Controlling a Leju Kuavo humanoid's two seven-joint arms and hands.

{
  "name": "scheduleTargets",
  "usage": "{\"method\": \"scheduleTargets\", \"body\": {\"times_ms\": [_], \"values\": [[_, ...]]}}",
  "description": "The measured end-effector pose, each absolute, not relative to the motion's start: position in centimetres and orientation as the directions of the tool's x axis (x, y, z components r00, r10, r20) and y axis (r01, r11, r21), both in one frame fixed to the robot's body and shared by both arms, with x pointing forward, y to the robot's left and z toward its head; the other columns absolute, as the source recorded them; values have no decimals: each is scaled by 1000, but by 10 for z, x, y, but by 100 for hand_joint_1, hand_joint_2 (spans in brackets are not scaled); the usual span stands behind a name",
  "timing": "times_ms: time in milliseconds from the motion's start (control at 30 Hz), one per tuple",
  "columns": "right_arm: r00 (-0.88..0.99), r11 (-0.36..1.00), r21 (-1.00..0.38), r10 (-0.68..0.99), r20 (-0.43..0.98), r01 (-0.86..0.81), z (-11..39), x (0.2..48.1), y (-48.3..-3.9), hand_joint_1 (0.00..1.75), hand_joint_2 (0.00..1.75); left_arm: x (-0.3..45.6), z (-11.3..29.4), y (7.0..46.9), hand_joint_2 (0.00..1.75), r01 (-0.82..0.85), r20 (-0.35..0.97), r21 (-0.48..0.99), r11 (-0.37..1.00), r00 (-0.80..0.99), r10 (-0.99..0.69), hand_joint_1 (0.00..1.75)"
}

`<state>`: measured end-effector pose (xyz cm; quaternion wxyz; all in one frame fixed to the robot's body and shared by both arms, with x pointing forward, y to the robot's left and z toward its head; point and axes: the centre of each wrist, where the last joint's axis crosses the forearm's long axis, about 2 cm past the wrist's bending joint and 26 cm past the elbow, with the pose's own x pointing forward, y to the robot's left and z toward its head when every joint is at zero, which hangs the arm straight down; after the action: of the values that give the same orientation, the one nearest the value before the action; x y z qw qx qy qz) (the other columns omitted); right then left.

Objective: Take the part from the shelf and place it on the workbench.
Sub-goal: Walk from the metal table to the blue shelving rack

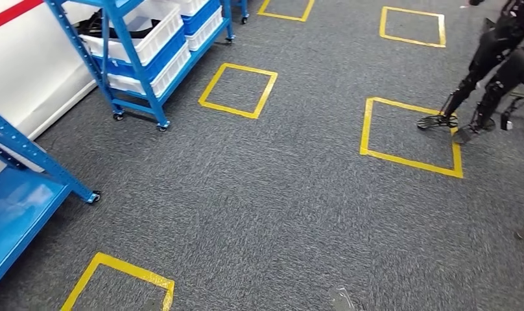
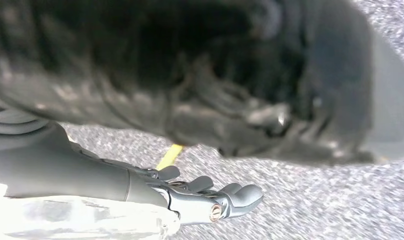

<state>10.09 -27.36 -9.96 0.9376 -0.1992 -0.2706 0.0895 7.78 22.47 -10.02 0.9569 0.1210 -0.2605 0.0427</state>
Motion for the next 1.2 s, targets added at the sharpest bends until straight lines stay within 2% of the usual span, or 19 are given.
{"method": "scheduleTargets", "body": {"times_ms": [433,1200], "values": [[867,900,-434,247,433,-39,-104,81,-281,0,0,98,-96,225,0,-103,492,204,973,870,-11,0],[842,900,-434,272,466,-51,-100,101,-280,0,0,95,-97,225,0,-98,463,213,972,886,-12,0]]}}
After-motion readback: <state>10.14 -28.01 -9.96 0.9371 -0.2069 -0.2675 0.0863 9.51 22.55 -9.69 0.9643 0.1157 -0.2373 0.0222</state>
